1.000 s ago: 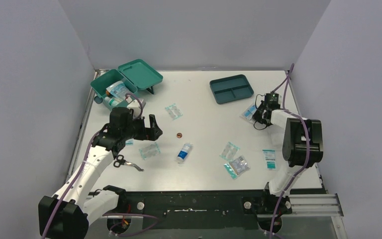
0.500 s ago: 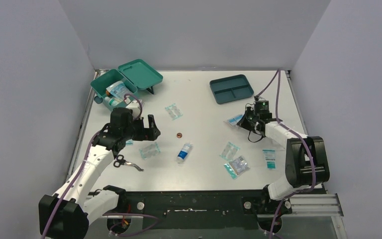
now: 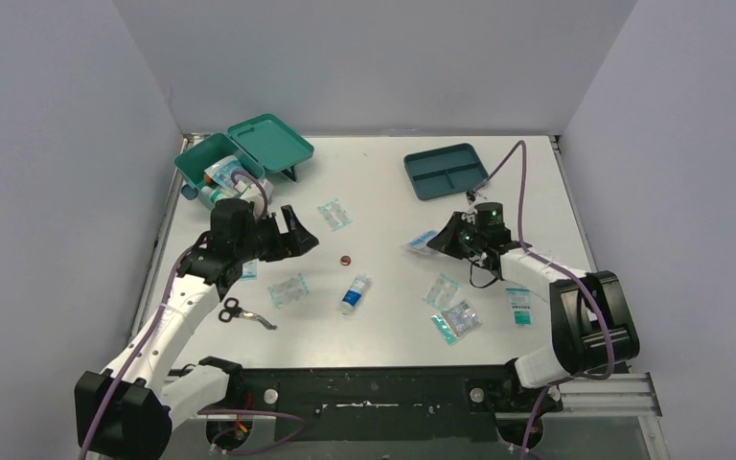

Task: Organize the medicine kit
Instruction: Pick up the medical item at the center of the board.

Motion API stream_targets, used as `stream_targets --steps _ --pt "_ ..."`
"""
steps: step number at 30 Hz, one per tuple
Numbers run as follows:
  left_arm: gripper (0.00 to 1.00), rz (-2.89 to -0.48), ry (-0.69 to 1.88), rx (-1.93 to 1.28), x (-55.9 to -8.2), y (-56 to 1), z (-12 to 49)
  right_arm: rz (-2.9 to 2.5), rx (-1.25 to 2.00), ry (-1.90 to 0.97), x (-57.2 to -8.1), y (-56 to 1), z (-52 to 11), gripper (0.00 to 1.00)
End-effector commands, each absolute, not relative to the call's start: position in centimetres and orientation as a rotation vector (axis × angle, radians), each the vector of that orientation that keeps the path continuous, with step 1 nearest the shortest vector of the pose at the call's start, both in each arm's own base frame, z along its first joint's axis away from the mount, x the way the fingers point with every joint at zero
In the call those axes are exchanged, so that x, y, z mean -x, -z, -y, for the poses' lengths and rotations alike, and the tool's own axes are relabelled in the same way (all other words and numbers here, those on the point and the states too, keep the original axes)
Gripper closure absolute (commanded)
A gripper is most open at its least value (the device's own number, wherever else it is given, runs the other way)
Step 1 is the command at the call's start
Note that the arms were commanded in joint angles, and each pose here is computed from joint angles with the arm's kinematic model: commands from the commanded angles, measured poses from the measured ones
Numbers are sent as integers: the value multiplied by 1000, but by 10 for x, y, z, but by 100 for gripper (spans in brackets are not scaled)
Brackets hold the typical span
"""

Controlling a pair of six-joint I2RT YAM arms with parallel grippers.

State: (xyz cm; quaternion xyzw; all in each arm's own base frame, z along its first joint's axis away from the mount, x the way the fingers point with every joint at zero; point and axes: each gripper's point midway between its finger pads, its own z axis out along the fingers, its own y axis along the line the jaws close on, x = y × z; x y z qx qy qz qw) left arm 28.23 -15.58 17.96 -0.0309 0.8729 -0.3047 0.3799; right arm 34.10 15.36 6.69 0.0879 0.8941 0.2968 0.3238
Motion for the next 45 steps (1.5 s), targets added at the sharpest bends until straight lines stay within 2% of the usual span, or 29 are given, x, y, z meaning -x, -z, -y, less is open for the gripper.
stream_targets --steps 1,9,15,22,27,36,45 --pt "22 -2136 913 90 -299 -213 176 -2191 -133 -930 -347 -108 -184 100" --pt "29 -2116 1084 143 -307 -216 197 -2117 -11 -1040 -332 -135 -214 100" --pt "30 -2148 1081 117 -310 -204 201 -2088 50 -1108 -320 -154 -233 100" --pt "31 -2119 1262 184 -310 -220 220 -1938 242 -1108 -311 -196 -251 100" --pt "29 -2050 1385 206 -308 -248 232 -1811 352 -1108 -298 -234 -264 100" --pt "20 -2001 1566 241 -298 -257 249 -1653 457 -1150 -271 -288 -286 100" --pt "21 -1980 1710 228 -289 -263 271 -1557 510 -1213 -251 -318 -303 100"
